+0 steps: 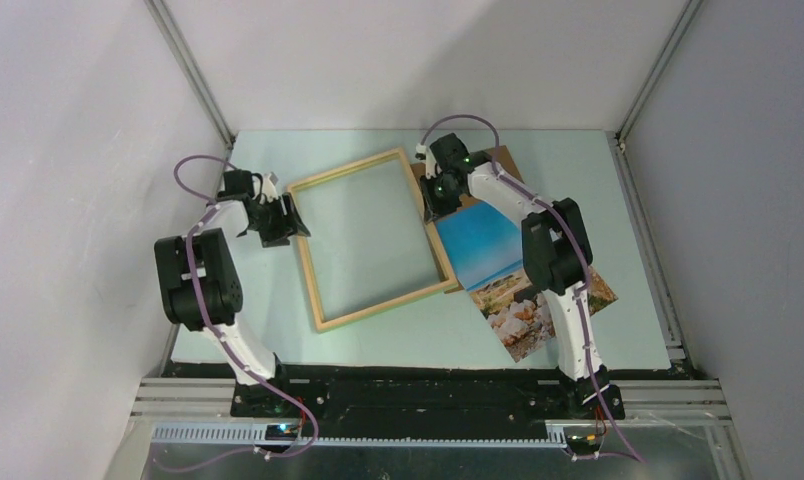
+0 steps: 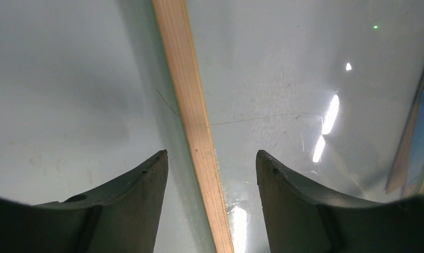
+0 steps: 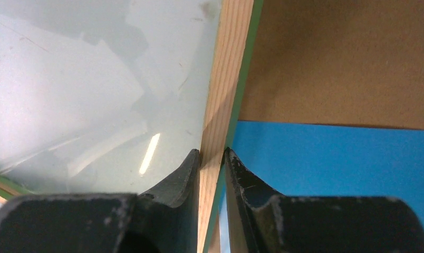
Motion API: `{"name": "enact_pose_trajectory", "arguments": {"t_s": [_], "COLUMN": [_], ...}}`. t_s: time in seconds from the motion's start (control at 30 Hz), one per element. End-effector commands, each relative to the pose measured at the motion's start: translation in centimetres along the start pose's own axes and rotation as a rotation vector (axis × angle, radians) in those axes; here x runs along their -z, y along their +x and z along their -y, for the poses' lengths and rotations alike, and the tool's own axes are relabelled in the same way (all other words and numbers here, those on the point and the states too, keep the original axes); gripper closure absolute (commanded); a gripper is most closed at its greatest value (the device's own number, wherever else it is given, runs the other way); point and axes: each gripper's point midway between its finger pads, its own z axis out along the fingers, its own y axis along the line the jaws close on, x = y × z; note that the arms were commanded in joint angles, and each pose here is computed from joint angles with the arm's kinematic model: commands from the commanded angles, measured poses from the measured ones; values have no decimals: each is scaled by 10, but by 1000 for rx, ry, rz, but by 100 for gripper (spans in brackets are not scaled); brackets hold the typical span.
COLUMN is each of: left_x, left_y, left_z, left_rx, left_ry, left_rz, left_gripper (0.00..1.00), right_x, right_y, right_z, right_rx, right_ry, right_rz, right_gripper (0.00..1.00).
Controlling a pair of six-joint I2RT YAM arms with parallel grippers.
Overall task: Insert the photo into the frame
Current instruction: Adjust the photo frame at the center of the board.
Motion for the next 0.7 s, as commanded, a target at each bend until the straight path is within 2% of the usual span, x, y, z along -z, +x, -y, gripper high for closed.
{"name": "enact_pose_trajectory", "arguments": {"t_s": [0.0, 0.1, 0.27, 0.67], "left_x": [-3, -6, -12, -28], "left_y": [-11, -9, -5, 5], "left_z": [6, 5, 8, 6], "left_rx": [-11, -18, -42, -46], "left_ry": [18, -4, -20, -42], "left_rz": [11, 1, -15, -65], "left_gripper": [36, 43, 47, 68], "right_x": [27, 22, 13, -3], "right_y": [-24, -19, -12, 9], "right_z": [-13, -15, -20, -30], "right_rx": [-7, -26, -58, -108], "right_ry": [-46, -61, -97, -166], "right_rz": [109, 96, 78, 36], "right_gripper": [100, 100, 100, 100]}}
